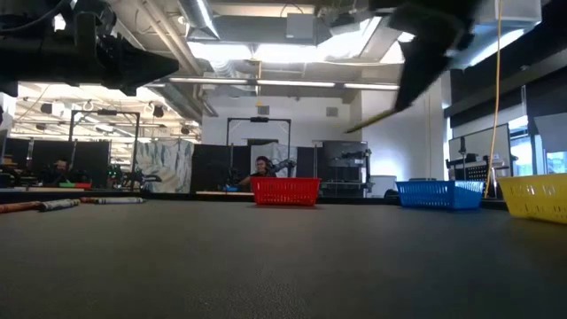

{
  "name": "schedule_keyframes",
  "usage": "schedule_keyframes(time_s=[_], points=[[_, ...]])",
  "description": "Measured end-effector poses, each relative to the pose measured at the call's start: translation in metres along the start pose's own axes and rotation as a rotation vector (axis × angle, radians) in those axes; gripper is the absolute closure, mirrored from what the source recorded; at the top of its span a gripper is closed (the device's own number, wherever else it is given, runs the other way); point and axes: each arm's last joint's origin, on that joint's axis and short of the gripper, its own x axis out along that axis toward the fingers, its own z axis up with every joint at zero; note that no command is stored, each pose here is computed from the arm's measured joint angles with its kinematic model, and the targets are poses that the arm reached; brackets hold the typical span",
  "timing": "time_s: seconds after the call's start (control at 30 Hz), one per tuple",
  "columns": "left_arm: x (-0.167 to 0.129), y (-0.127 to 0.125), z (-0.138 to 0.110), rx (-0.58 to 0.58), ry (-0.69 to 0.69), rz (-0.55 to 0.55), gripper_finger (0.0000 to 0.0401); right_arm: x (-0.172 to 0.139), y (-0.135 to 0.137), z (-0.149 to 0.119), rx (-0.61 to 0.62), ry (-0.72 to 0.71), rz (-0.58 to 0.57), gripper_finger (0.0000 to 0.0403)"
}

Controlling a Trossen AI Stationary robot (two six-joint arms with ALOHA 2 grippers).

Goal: Sort crayons
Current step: Put the green crayon into the yellow bin

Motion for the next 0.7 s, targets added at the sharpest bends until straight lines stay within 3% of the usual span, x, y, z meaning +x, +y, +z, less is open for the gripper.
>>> schedule_keyframes(time_s=[0.33,0.7], points=[[0.000,0.000,0.000,0.000,0.000,0.000,0.0376,-0.015,-0.019,-0.038,0.121,0.165,-0.217,0.0381],[0.000,0.000,0.000,0.001,0.000,0.000,0.0376,-0.007,-0.063,-0.081,0.312,0.283,-0.268,0.0381]])
